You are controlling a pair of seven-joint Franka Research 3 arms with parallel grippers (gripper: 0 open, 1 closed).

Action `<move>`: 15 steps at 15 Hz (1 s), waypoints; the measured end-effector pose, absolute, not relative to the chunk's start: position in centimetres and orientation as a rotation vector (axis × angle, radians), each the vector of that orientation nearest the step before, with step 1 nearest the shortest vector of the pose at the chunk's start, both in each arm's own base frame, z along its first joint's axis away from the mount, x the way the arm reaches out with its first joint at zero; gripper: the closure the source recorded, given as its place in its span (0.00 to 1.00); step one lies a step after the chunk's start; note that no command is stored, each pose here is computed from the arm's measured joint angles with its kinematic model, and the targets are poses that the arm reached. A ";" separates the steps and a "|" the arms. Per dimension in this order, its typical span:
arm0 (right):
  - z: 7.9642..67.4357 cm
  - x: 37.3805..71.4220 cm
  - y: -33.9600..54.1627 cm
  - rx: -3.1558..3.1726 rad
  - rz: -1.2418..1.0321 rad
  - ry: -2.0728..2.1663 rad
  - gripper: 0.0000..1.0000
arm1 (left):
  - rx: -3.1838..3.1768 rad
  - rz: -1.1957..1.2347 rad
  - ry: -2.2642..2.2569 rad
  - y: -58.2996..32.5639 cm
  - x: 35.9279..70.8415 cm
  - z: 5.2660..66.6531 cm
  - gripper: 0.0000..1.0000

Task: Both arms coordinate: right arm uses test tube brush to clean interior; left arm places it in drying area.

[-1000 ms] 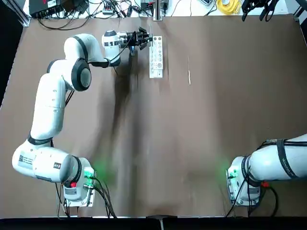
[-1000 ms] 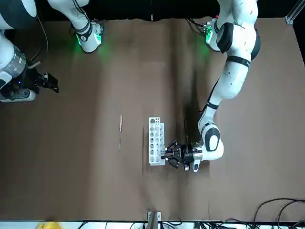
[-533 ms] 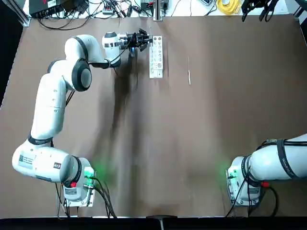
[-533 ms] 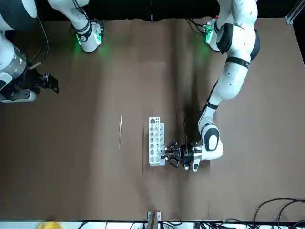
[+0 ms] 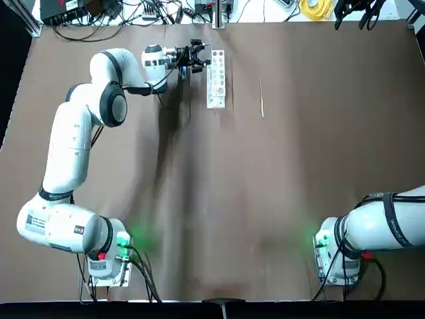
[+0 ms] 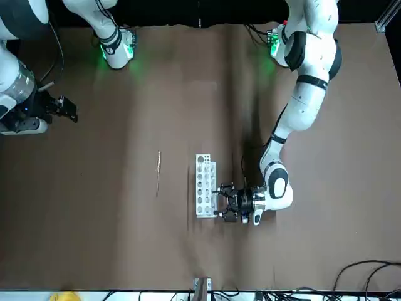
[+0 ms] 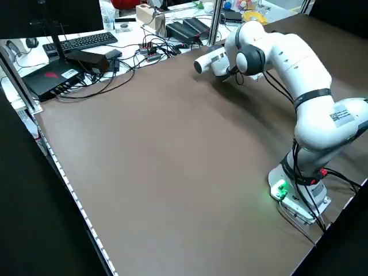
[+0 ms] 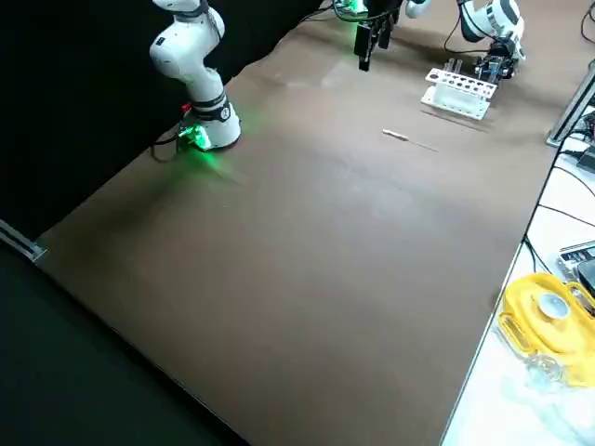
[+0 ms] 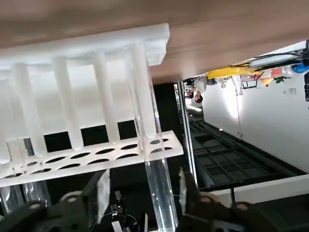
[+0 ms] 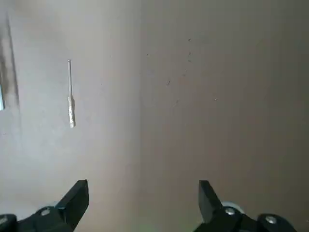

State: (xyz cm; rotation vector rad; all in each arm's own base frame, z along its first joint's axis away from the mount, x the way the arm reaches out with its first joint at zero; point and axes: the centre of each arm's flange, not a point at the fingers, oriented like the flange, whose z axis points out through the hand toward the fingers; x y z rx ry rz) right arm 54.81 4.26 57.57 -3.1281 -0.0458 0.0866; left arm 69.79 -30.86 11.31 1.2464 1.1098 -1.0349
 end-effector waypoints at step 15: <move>57.8 54.9 3.9 -3.127 0.078 -0.036 0.00 | 1.728 -0.808 0.954 -20.7 73.4 28.9 0.00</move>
